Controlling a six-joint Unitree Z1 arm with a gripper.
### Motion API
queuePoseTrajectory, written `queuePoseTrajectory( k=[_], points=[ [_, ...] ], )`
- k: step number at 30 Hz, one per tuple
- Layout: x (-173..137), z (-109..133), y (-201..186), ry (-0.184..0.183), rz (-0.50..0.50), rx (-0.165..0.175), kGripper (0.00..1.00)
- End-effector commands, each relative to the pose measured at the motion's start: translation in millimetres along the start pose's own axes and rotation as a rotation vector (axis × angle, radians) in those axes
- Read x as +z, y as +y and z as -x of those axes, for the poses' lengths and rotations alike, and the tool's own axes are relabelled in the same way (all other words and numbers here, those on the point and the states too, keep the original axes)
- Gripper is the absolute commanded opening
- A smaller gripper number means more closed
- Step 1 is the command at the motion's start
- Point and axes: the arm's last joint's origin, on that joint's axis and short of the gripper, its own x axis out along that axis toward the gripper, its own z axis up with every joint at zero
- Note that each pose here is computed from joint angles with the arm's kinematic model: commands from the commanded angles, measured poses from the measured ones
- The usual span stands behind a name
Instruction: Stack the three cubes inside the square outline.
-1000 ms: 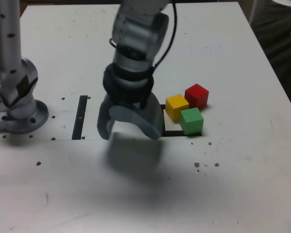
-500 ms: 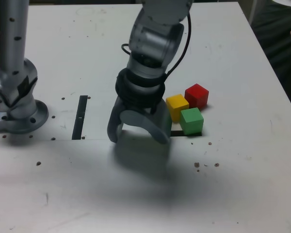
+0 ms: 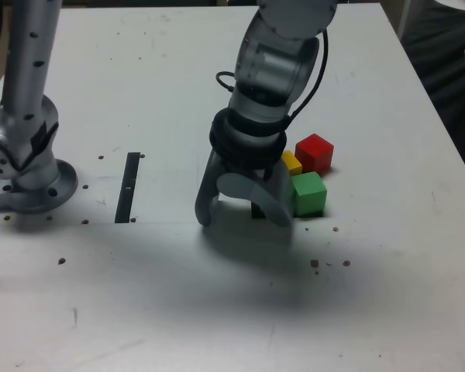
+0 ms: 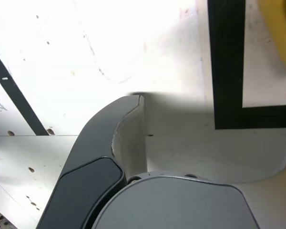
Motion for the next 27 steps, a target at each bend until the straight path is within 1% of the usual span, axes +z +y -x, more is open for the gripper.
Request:
queuePoseTrajectory(
  k=[1, 9, 27],
  points=[
    [3, 0, 4, 0.0, 0.003, -0.007, 1.0],
    [10, -1, 17, -0.007, 0.013, -0.023, 0.99],
    [14, -1, 46, -0.018, 0.042, -0.044, 0.99]
  ],
)
